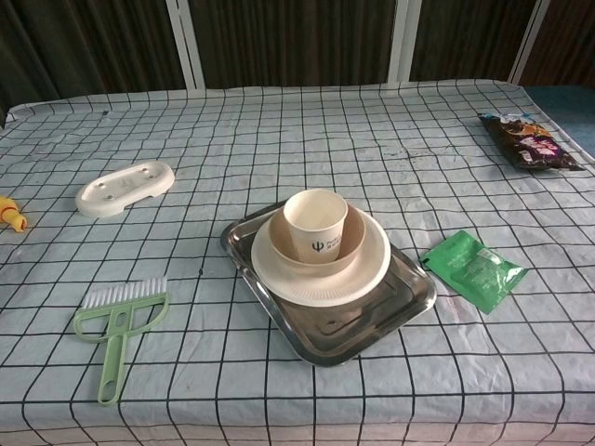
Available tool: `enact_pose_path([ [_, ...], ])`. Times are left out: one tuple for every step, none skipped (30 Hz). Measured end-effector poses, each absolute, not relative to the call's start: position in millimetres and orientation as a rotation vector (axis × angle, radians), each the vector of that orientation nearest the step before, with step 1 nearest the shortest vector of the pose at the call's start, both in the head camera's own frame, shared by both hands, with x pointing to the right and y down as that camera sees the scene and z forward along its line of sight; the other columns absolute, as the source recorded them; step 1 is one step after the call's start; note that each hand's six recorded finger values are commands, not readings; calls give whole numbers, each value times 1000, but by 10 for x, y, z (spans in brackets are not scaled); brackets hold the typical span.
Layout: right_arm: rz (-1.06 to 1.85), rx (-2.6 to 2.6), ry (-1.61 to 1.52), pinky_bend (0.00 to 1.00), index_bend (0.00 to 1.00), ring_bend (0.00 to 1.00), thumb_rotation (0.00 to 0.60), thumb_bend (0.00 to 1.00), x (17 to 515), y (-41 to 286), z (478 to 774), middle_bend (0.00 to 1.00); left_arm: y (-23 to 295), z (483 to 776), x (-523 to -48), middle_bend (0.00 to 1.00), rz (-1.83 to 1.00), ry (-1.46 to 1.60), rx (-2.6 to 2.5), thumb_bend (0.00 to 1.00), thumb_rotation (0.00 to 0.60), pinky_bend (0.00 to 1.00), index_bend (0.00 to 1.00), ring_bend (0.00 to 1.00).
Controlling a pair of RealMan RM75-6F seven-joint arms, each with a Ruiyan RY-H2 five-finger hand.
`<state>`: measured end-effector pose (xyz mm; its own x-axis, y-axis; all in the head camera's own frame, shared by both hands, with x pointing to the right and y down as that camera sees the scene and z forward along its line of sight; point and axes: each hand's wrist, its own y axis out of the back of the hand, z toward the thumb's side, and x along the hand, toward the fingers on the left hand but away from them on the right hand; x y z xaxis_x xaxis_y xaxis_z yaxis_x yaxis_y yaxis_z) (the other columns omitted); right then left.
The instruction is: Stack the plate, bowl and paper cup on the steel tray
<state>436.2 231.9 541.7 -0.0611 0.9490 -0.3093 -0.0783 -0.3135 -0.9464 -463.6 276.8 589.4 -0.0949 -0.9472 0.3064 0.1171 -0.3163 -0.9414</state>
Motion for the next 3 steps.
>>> enact_pose_path([
  [1518,-1349,-1019,0,4,0,600,64,4387,2385,5430,0,2792,5863,-4645,0,-1548,995,-1309,402,600,0,0,0],
  [1518,-1352,-1027,0,5,0,600,64,4396,2429,5438,0,2809,5843,-4652,0,-1544,994,-1315,402,600,0,0,0],
  [1518,-1356,-1031,0,6,0,600,64,4399,2461,5444,0,2822,5831,-4654,0,-1541,994,-1321,402,600,0,0,0],
])
